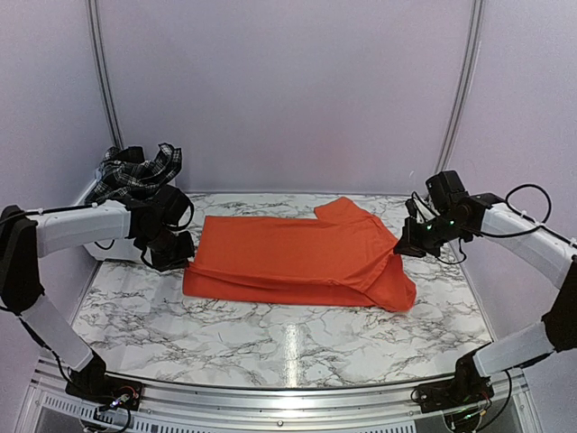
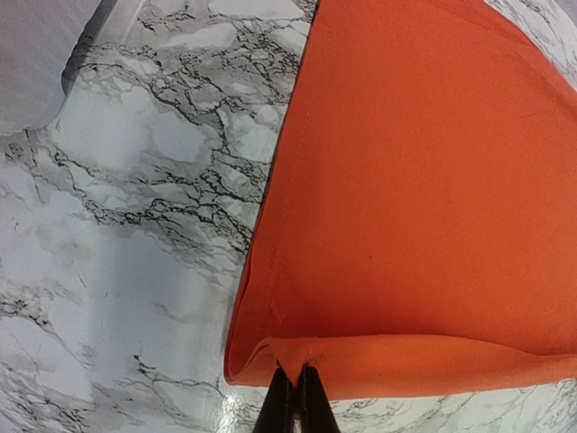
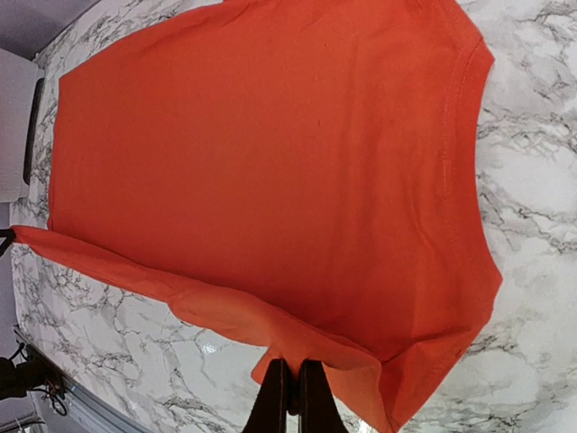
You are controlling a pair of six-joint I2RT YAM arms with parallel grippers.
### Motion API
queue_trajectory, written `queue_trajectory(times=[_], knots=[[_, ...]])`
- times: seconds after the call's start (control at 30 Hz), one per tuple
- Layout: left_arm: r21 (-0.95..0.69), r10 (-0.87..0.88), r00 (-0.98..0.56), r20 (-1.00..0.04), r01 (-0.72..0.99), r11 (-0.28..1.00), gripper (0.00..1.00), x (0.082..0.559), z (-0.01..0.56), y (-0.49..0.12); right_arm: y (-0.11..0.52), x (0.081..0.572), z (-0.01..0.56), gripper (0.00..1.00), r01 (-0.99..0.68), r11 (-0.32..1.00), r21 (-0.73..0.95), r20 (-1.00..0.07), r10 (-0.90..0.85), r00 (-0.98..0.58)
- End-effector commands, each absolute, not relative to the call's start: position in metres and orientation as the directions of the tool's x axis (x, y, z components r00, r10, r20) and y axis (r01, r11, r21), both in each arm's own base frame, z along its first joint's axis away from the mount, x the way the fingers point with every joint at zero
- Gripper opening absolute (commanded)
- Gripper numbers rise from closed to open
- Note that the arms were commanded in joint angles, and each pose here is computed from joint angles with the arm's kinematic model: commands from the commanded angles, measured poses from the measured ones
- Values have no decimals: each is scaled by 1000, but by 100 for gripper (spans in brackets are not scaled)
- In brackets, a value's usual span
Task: Fold and stack the mixed laundry pile
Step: Fold the flattened T-shirt at the center of the board.
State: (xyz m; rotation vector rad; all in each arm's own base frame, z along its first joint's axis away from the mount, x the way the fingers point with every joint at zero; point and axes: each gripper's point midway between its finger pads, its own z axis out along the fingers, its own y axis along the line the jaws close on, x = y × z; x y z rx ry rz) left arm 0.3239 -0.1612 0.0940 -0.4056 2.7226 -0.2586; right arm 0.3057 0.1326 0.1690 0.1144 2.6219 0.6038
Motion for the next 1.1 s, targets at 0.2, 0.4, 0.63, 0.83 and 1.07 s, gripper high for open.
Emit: queue_trajectory(times=[0.2, 0.4, 0.63, 0.83, 1.07], knots=[[-149, -262, -908, -327, -225, 963, 0, 343, 78, -156, 140, 362, 170, 0, -124, 914, 385, -474, 81, -877], [-128, -252, -916, -313, -222, 967, 0, 348, 68, -157, 141, 383, 162, 0, -129, 922, 365, -472, 64, -879], [-106, -244, -923, -299, -222, 969, 0, 351, 58, -155, 139, 399, 149, 0, -126, 926, 356, -463, 58, -885], [-101, -244, -927, -286, -224, 969, 0, 353, 51, -155, 145, 414, 139, 0, -141, 921, 362, -452, 41, -891], [-98, -243, -928, -282, -224, 970, 0, 354, 48, -154, 150, 428, 132, 0, -148, 918, 369, -446, 35, -894]])
